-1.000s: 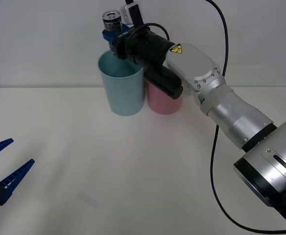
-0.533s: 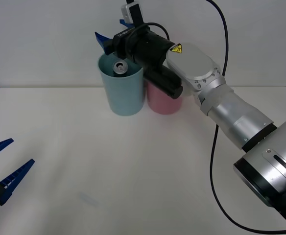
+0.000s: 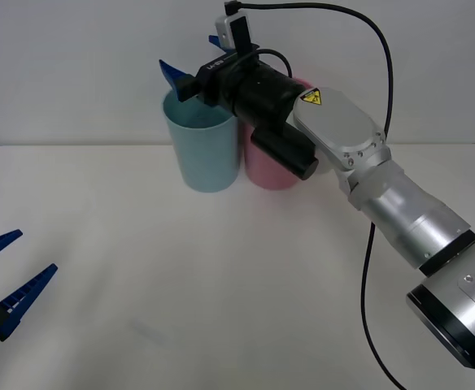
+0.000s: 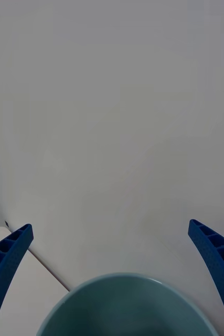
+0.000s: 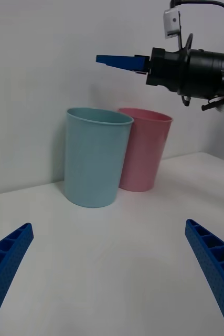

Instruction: Grasp the object on the table and drop it into the matching bin: aluminum can to the light blue bin, PET bottle to the pink bin.

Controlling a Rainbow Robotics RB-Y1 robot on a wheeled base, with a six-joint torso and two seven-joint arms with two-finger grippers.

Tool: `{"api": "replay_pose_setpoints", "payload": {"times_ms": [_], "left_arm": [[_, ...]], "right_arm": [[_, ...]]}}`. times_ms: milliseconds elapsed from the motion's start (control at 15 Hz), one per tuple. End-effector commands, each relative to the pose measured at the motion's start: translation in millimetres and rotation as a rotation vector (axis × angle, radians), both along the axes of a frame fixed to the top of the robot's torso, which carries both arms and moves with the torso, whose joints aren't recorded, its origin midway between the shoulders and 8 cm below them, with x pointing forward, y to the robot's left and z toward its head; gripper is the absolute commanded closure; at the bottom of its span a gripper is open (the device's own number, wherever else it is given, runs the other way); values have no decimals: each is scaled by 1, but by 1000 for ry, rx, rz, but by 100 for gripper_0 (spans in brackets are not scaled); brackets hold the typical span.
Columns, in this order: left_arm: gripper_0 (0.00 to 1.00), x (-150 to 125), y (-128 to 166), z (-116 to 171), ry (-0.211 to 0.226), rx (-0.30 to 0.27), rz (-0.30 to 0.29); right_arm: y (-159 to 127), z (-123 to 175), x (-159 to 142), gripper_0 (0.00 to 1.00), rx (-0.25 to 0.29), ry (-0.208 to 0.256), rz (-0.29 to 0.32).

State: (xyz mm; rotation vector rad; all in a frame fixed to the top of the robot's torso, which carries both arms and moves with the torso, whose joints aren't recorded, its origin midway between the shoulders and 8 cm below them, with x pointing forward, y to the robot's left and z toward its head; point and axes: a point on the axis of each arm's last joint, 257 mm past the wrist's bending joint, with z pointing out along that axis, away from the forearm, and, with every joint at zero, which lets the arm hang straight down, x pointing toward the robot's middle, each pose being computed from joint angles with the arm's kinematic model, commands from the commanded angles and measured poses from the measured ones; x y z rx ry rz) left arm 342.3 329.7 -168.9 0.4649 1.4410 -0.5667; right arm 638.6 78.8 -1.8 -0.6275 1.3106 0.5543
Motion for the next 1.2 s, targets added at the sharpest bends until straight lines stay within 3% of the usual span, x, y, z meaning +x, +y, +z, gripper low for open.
{"api": "replay_pose_setpoints", "payload": {"times_ms": [67, 333, 667, 1200], "left_arm": [[0, 0, 0, 0, 0, 0, 0], [0, 0, 0, 0, 0, 0, 0], [0, 0, 0, 0, 0, 0, 0], [0, 0, 0, 0, 0, 0, 0]], "right_arm": [[-18, -7, -23, 0, 1, -26, 25], [-50, -20, -68, 0, -4, -61, 52], [-109, -43, -142, 0, -8, -69, 51], [-221, -71, -241, 0, -51, 28, 55]]}}
